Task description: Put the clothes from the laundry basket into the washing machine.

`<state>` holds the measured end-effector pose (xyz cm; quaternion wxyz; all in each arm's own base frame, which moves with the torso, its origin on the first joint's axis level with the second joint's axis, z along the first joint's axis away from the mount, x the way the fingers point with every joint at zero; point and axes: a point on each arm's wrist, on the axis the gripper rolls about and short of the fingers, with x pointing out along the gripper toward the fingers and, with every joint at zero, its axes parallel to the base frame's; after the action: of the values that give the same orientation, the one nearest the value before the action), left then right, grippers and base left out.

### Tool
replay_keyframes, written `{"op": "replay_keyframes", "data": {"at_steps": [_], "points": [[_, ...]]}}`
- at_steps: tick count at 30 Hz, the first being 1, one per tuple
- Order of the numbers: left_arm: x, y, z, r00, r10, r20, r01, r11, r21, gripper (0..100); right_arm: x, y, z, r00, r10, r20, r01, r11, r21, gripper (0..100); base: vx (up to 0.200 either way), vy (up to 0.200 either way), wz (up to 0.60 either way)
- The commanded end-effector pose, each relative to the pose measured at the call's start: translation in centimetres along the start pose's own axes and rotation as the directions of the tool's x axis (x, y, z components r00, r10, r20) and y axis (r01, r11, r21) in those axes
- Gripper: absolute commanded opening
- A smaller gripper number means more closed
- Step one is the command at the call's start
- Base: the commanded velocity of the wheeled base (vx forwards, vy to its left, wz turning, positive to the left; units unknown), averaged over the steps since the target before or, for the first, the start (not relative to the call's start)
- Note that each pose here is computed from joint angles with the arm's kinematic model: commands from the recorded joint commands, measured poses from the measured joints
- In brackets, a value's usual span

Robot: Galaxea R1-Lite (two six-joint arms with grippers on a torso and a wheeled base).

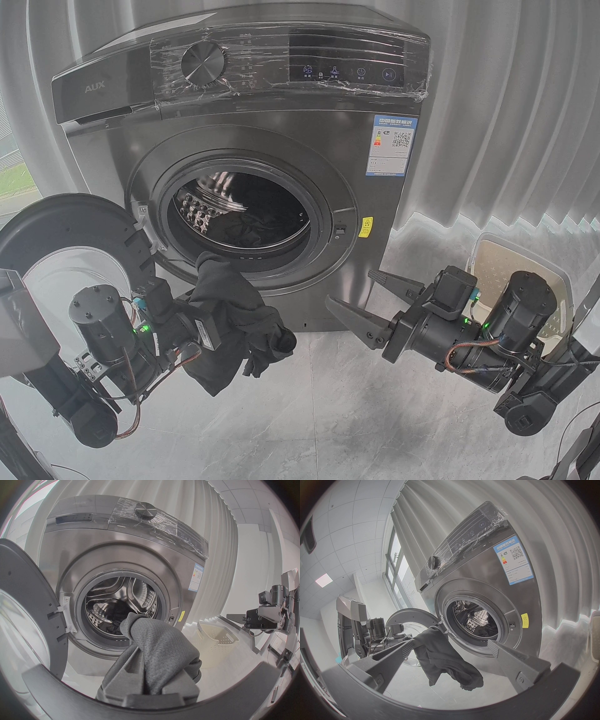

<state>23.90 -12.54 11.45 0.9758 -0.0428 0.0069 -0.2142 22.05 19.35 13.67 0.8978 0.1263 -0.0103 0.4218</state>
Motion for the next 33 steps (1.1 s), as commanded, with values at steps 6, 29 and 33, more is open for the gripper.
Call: {"op": "replay_keyframes", "data": {"at_steps": [6, 29, 33], "points": [[0.2, -0.2, -0.5, 1.000, -0.004, -0.019, 0.004, 1.000, 0.003, 0, 0.0, 0.1, -0.1, 1.000, 0.003, -0.003, -0.003, 1.000, 0.000, 100, 0.100, 0.000, 0.00], [1.0, -0.4, -2.0, 0.998, 0.016, -0.066, -0.016, 1.000, 0.005, 0, -3.1, -1.1, -3.3, 0.981, -0.076, -0.177, 0.072, 0.997, -0.029, 100, 0.078, 0.043, 0.00], [0.9, -0.4, -2.0, 0.998, 0.016, -0.068, -0.016, 1.000, 0.007, 0, -3.2, -1.7, -3.9, 0.974, -0.102, -0.203, 0.093, 0.994, -0.052, 100, 0.000, 0.200, 0.00]]}}
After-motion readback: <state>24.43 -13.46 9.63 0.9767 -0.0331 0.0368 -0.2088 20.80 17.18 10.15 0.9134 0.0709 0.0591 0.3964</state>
